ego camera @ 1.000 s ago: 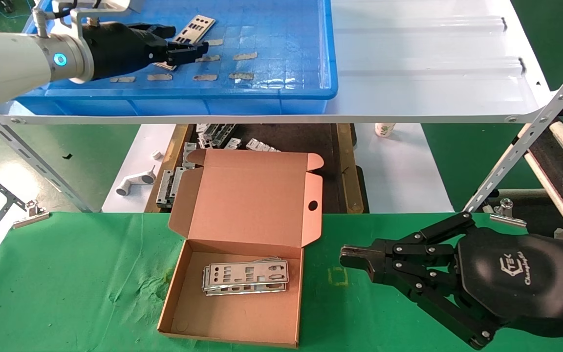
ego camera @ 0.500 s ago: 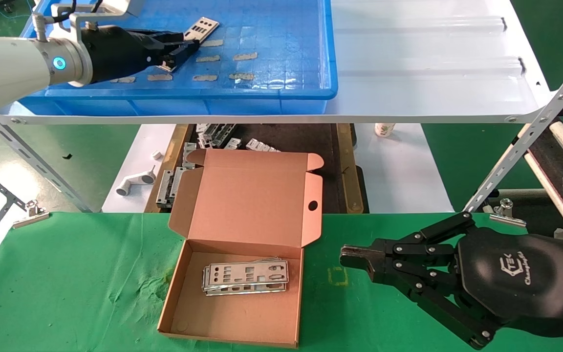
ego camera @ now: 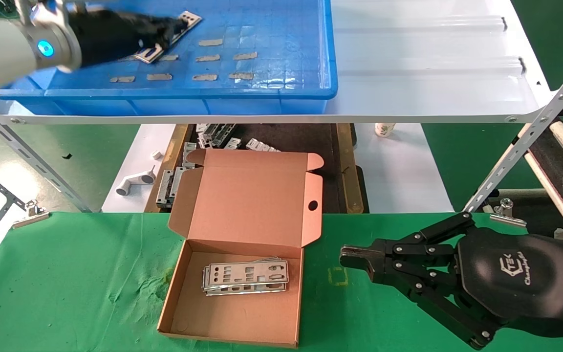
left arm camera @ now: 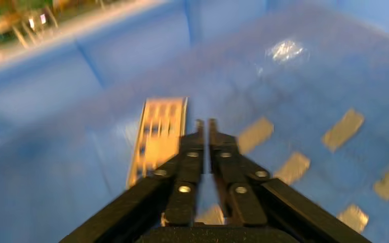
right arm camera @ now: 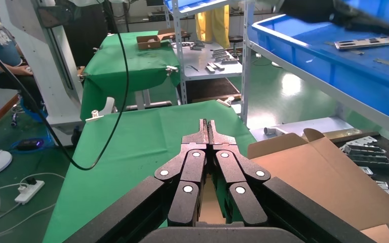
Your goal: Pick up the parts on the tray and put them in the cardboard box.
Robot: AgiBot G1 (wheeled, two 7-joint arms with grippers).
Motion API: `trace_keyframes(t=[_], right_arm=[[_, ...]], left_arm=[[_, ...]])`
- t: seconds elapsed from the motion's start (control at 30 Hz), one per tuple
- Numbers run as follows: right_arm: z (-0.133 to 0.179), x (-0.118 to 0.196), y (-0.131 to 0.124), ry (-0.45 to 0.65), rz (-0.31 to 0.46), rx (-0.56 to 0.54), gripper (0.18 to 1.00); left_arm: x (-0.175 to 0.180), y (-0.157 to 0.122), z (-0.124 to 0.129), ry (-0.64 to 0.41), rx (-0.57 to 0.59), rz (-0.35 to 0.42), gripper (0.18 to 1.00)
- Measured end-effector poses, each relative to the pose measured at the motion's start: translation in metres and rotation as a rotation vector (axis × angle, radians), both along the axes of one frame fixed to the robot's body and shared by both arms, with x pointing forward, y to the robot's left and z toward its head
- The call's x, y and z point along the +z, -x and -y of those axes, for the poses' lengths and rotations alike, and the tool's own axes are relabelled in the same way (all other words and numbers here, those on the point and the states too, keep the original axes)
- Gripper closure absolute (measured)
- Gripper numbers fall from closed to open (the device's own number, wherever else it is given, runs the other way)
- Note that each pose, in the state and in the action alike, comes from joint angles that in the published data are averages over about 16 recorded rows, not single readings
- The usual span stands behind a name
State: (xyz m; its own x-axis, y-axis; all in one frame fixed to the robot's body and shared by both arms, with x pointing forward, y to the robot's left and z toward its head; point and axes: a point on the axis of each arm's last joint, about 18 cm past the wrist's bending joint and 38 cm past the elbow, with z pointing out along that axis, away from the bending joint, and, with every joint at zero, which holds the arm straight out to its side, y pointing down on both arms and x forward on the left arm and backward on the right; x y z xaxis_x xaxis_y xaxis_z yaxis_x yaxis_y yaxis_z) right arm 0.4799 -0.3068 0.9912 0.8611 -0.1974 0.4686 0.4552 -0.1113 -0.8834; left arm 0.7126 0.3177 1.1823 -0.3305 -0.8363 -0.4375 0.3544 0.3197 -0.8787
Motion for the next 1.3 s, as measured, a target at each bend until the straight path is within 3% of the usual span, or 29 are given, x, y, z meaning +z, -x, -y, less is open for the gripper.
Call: trace_keyframes(t=[0.37, 0.63, 1.03, 1.3], right_arm=[[0.0, 0.0, 0.0, 0.0, 0.0, 0.0, 0.988], [0.0, 0.0, 0.0, 0.0, 0.0, 0.0, 0.988], [0.0, 0.0, 0.0, 0.0, 0.0, 0.0, 0.988], [0.0, 0.0, 0.0, 0.0, 0.0, 0.0, 0.988]], left_arm=[[0.01, 0.023, -0.003, -0.041, -0.099, 0.054, 0.993], [0.001, 0.012, -0.007, -0.013, -0.053, 0.022, 0.986], [-0.011, -0.015, -0.02, 0.044, 0.117, -0.004, 0.895], [-0.011, -0.023, -0.025, 0.088, 0.187, 0.005, 0.752]])
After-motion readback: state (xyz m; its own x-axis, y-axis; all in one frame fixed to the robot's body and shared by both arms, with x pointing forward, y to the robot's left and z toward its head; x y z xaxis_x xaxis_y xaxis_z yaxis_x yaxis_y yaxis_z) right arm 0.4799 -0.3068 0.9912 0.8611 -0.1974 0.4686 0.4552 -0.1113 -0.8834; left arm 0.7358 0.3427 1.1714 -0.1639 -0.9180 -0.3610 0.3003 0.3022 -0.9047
